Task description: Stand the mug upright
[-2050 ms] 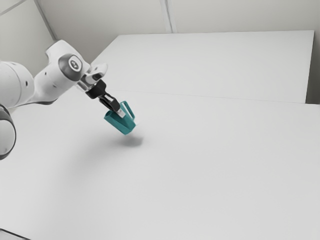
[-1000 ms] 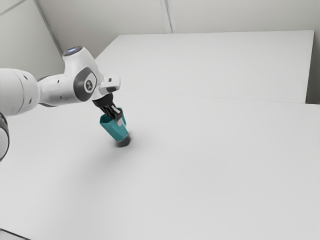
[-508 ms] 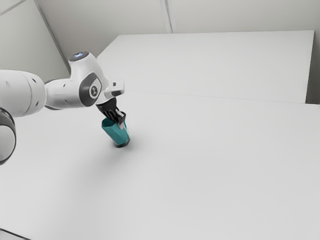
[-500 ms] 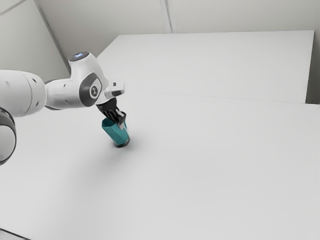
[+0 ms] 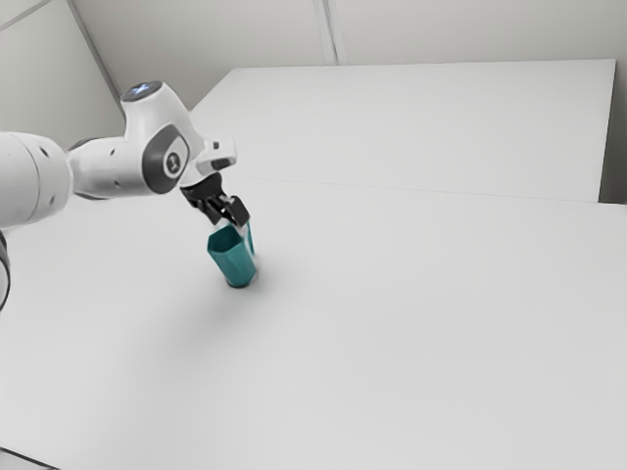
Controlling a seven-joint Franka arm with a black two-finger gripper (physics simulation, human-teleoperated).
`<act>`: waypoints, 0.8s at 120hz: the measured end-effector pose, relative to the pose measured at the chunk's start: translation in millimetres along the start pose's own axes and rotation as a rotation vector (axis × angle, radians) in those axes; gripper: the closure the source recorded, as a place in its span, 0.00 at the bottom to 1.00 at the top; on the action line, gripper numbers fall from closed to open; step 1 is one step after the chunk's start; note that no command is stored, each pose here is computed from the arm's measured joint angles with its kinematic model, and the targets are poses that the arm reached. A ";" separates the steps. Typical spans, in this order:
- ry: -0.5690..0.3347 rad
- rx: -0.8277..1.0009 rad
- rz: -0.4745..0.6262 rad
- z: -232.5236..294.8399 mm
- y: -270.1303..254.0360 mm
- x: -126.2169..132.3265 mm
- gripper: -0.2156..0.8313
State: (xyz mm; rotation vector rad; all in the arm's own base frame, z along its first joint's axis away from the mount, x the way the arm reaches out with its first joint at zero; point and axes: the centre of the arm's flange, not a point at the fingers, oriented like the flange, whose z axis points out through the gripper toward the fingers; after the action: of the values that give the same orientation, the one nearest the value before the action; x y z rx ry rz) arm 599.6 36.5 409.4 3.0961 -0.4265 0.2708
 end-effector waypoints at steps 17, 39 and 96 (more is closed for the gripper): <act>0.044 0.046 0.032 -57.4 -5.8 8.2 0.27; 0.053 0.113 0.055 -125.0 -19.5 13.2 0.25; 0.015 0.182 0.027 -229.6 -27.7 -4.2 0.23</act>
State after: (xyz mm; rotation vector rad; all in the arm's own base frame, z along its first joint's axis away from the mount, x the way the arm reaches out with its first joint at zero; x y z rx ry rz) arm 564.1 70.8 635.4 3.2650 -0.4692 0.3516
